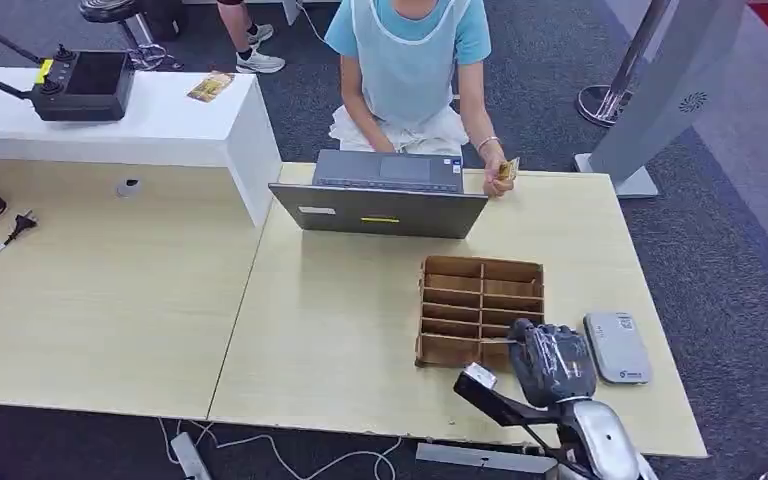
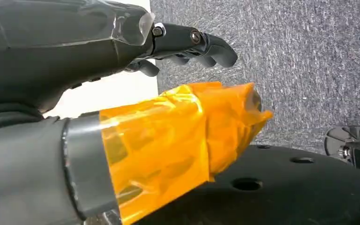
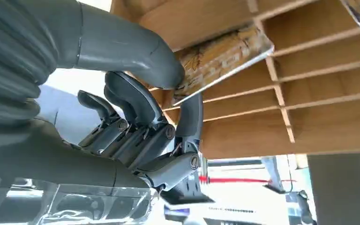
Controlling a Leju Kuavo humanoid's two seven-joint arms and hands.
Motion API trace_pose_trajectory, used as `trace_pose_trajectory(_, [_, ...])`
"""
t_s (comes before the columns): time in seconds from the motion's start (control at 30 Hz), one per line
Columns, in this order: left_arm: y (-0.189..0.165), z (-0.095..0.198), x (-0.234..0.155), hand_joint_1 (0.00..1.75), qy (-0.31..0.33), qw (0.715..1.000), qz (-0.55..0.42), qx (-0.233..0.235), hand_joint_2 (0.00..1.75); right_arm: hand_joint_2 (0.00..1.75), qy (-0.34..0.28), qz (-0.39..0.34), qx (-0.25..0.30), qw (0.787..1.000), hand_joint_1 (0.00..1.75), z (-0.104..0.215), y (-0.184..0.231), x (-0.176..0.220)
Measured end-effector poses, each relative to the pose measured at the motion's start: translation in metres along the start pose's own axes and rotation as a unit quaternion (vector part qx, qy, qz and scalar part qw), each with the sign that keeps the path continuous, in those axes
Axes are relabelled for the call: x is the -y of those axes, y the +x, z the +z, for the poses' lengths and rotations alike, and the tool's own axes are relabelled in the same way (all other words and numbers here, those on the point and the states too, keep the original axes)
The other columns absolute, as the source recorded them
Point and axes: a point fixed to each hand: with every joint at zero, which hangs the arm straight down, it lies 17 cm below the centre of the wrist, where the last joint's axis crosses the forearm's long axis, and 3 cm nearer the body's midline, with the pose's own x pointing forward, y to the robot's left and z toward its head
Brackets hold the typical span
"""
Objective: Pass the card to the sensor for recognition and then transmit it.
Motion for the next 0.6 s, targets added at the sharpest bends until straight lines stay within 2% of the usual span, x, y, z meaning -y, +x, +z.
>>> trace_pose_trajectory(0.23, [0.001,0.0,0.0,0.0,0.001,1.0,0.001,0.002,0.0,1.75,-0.013,-0.07,-0.007,0.997,1.75,0.004,-0.002,0.012])
trace_pose_trajectory(0.6, [0.002,0.0,-0.001,0.0,0.003,1.0,0.003,0.006,0.0,1.75,-0.035,-0.129,-0.017,0.991,1.75,0.011,-0.01,0.029])
